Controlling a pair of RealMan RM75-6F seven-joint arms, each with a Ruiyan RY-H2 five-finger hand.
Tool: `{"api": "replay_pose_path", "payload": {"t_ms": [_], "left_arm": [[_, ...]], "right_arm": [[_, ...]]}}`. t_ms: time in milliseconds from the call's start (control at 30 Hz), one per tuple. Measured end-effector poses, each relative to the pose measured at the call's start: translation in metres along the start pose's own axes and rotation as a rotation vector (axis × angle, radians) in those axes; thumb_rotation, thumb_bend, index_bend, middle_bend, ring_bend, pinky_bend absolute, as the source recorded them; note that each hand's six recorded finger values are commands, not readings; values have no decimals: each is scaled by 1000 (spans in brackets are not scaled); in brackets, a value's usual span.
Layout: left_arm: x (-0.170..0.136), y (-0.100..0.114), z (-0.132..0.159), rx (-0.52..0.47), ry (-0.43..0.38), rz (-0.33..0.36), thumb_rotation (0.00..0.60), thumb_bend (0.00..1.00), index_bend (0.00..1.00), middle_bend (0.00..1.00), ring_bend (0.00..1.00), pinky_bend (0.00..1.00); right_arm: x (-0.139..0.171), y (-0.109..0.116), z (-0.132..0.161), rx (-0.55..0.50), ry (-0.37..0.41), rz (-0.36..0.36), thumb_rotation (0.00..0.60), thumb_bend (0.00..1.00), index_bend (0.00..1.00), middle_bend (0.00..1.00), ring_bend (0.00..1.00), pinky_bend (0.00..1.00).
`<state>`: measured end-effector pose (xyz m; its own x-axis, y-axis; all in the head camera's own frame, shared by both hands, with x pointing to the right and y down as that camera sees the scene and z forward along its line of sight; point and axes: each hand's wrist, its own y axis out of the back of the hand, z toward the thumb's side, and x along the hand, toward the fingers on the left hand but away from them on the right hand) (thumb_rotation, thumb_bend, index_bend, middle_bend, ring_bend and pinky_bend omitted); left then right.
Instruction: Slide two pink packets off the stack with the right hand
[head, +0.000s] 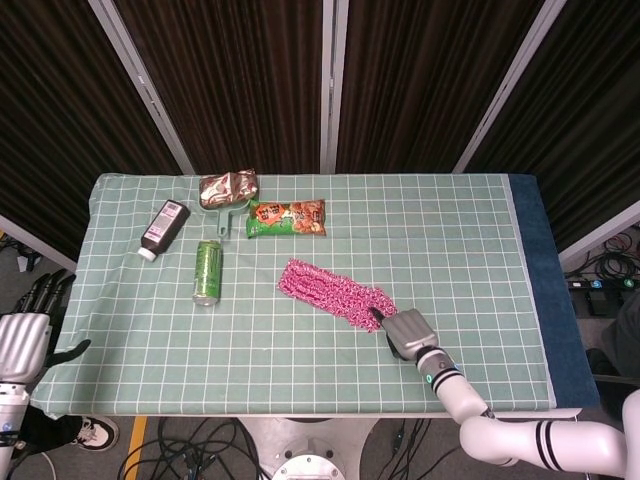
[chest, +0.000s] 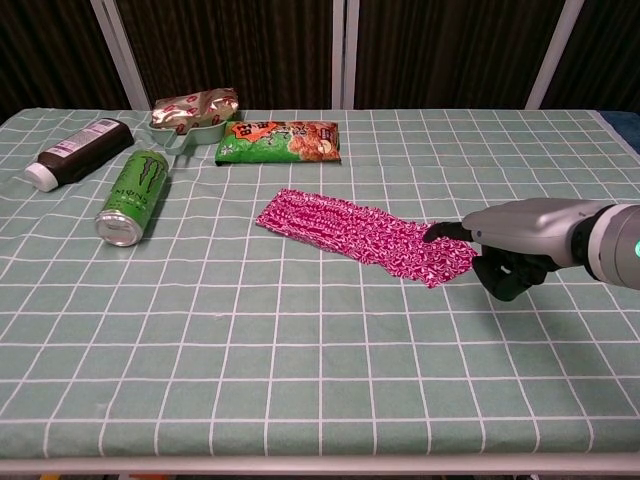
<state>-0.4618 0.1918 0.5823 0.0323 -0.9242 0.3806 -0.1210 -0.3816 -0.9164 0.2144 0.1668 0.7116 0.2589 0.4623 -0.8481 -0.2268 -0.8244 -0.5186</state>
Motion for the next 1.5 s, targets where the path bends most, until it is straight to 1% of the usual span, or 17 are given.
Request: {"api": "replay_pose_path", "payload": {"t_ms": [267,633,900,1500], "left_arm": [[0,-1,-1,-1,-2,-5,600,145,79,46,0,211],[0,-3,-1,3,2,-13,600,144,79,46,0,212],[0,-4,0,4,3,-16,600,144,79,46,0,211],[0,-5,2,10,2,-22,600,144,79,46,0,212]], "right_arm": [[-10,-3,-3,19,-44,31,600,1000,0,900,885,854],[-12,-11,-12,25,-81,68,600,1000,0,900,884,854],[-10,-17,-26,16,-119,88,600,1000,0,900,884,854],[3,-27,-63,-15,-193,102,600,1000,0,900,884,854]]}}
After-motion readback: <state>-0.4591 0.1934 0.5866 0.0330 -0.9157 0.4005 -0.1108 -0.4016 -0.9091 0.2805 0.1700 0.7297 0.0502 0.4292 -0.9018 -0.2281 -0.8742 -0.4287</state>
